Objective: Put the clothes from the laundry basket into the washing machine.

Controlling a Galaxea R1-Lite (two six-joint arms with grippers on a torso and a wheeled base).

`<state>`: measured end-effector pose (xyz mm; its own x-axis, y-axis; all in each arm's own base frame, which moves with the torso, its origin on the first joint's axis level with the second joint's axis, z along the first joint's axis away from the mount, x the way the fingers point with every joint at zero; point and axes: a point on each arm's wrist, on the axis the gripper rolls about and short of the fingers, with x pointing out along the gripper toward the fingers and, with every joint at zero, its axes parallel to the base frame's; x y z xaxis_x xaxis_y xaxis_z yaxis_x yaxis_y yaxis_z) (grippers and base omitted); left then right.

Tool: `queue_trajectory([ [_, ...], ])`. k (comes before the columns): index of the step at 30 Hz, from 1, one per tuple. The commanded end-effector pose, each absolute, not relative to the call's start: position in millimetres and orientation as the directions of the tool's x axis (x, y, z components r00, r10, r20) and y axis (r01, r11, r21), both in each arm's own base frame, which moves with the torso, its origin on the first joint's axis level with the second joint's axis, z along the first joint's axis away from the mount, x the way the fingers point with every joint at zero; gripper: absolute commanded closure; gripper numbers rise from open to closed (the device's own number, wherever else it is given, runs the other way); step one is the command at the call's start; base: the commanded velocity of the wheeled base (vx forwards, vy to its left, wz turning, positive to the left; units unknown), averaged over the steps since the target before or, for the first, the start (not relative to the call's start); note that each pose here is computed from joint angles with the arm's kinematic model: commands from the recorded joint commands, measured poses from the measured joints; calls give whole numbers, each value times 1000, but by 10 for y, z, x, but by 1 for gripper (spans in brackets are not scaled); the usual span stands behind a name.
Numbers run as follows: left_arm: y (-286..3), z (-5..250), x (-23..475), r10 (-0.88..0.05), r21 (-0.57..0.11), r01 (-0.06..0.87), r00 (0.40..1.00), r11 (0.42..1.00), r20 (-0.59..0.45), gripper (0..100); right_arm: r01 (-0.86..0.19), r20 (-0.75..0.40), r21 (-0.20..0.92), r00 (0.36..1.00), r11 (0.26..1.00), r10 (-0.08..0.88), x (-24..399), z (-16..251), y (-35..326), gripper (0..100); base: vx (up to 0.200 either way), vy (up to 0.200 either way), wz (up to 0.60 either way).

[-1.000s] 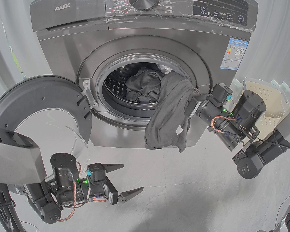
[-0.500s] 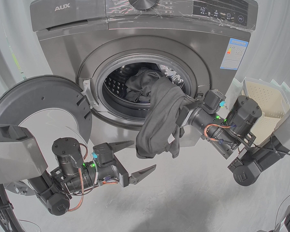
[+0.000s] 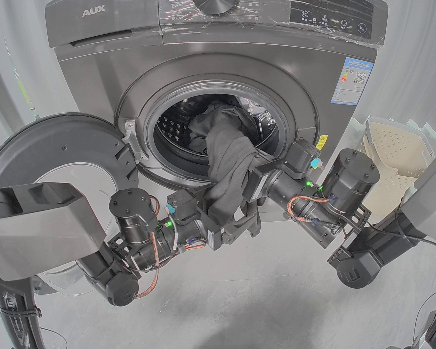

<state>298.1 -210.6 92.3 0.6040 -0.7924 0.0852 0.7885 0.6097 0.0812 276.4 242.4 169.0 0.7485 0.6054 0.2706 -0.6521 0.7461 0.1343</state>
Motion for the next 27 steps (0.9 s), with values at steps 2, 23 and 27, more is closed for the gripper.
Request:
queue_trajectory([
  [2,-2240,713,3196,-785,64,782,615,620,80,0,-666,262,137,738,734,621,2739,1646,2508,100,0,0,0],
  [23,-2310,682,3572,-672,32,677,722,735,167,0,-653,257,163,752,740,607,2573,1701,2511,100,0,0,0],
  [27,-2281,603,3525,-676,23,679,725,733,129,100,-631,274,164,768,758,579,2632,1765,2408,100,0,0,0],
])
